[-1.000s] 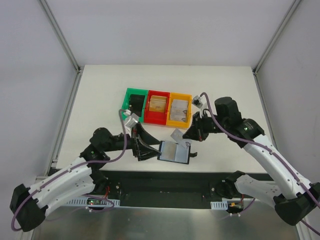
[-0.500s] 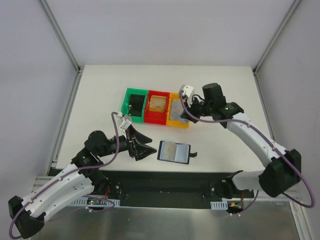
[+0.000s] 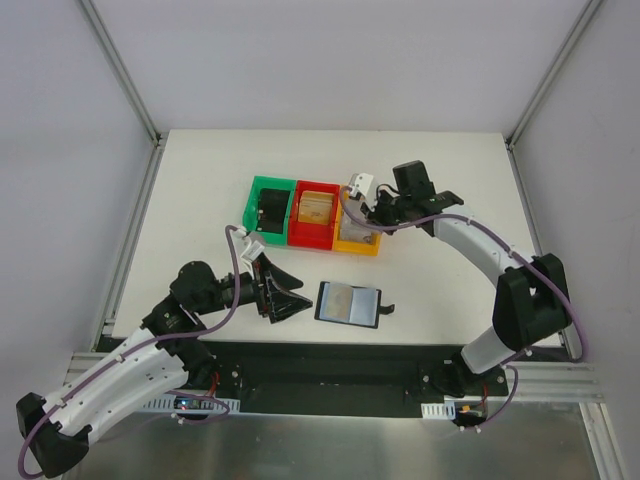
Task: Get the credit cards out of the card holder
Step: Place the credit card in the storage box.
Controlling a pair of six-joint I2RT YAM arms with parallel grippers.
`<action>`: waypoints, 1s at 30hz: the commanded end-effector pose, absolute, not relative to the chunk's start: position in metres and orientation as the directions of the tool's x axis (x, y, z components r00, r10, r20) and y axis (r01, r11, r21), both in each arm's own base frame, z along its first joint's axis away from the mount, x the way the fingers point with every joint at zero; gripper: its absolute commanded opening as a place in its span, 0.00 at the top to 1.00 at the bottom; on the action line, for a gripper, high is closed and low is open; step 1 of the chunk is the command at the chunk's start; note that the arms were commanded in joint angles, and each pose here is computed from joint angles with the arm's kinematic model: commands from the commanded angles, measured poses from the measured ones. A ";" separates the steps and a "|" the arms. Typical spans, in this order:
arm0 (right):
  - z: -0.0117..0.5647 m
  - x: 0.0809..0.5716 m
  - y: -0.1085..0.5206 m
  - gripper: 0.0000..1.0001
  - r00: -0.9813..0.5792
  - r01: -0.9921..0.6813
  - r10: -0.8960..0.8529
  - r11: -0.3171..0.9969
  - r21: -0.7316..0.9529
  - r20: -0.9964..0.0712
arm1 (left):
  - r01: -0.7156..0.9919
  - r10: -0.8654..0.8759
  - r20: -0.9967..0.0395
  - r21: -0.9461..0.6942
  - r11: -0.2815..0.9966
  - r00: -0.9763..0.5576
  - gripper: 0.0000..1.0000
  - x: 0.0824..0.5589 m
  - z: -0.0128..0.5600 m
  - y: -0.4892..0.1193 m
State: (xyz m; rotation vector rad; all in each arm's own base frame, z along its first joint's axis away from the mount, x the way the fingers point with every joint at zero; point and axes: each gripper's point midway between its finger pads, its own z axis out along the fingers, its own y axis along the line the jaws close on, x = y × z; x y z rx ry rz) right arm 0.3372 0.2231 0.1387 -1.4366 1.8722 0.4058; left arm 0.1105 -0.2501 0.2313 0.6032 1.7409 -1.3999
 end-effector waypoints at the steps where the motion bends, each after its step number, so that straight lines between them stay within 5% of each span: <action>1: 0.150 0.365 0.227 1.00 -0.029 -0.919 -0.689 0.304 -0.253 -0.725 | 0.791 -0.106 -0.830 -0.555 0.257 -0.547 0.31 0.110 0.236 -0.252; 18: 0.144 0.397 0.244 1.00 0.042 -0.903 -0.641 0.303 -0.303 -0.766 | 0.785 -0.098 -0.826 -0.558 0.268 -0.554 0.31 0.110 0.231 -0.251; 30: 0.127 0.385 0.245 1.00 0.095 -0.955 -0.706 0.134 -0.264 -0.702 | 0.777 -0.082 -0.817 -0.570 0.267 -0.571 0.32 0.110 0.226 -0.253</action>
